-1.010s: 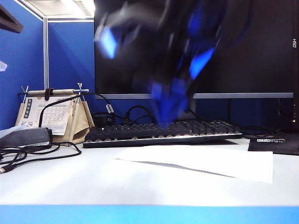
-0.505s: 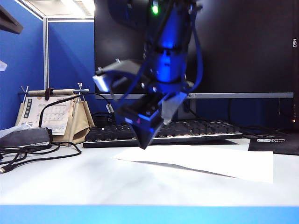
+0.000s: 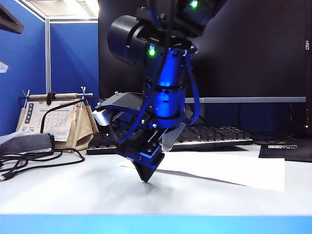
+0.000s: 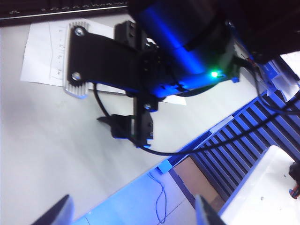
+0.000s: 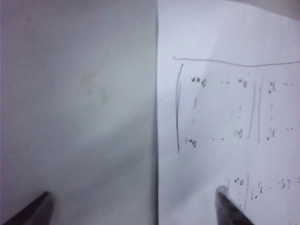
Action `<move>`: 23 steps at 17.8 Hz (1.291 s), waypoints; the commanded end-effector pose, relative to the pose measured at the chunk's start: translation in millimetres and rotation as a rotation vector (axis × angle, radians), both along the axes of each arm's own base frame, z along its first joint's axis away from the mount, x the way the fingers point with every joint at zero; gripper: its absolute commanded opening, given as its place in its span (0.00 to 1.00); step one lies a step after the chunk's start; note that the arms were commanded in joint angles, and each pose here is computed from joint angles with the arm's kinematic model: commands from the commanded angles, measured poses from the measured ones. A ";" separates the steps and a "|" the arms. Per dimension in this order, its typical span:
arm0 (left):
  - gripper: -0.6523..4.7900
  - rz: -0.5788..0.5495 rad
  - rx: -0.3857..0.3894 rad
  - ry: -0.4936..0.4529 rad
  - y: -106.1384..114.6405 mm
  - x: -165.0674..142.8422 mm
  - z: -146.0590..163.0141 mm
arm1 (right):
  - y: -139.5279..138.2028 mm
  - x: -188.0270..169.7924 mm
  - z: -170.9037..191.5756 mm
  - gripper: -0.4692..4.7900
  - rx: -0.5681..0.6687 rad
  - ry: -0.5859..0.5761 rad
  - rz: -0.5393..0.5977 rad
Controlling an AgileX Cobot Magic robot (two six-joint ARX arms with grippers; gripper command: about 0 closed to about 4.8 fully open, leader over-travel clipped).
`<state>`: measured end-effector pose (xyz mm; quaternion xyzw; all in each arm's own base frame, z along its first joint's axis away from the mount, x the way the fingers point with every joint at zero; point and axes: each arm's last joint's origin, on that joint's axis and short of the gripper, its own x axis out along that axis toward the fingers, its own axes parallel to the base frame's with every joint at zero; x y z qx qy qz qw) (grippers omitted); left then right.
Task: Put a wrinkled paper upside down.
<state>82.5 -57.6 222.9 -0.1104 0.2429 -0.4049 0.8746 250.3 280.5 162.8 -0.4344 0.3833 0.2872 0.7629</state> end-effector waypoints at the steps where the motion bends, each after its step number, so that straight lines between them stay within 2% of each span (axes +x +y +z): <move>1: 0.75 0.001 -0.010 -0.018 -0.1 0.3 3.9 | -8.2 1.0 -20.8 0.95 -0.076 0.075 -0.007; 6: 0.75 0.009 -0.064 -0.064 -1.2 2.3 11.1 | -49.4 33.3 -22.2 0.95 -0.120 0.106 -0.154; 9: 0.75 0.011 -0.067 -0.071 -1.3 2.6 11.8 | -55.1 36.7 -23.5 0.95 -0.132 0.115 -0.164; 11: 0.75 0.013 -0.069 -0.077 -1.4 2.9 12.3 | -50.8 30.4 -31.0 0.94 -0.147 0.161 -0.149; 12: 0.75 0.013 -0.075 -0.087 -1.5 3.1 13.4 | -50.3 28.8 -53.5 0.85 -0.257 0.170 -0.163; 13: 0.75 0.012 -0.075 -0.087 -1.5 3.0 13.4 | -54.2 30.7 -60.1 0.85 -0.302 0.169 -0.181; 15: 0.75 0.009 -0.076 -0.086 -1.5 3.0 13.4 | -59.4 33.9 -64.7 0.84 -0.318 0.182 -0.199; 16: 0.75 0.009 -0.076 -0.086 -1.5 3.0 13.4 | -62.1 36.2 -64.7 0.80 -0.316 0.182 -0.211; 17: 0.75 0.008 -0.076 -0.086 -1.6 2.9 13.4 | -65.6 39.4 -63.5 0.63 -0.311 0.181 -0.224; 19: 0.75 0.008 -0.076 -0.086 -1.6 2.9 13.3 | -71.7 42.1 -63.5 0.49 -0.319 0.198 -0.241; 23: 0.75 0.008 -0.076 -0.086 -1.6 2.9 13.4 | -74.5 43.2 -63.5 0.46 -0.327 0.202 -0.249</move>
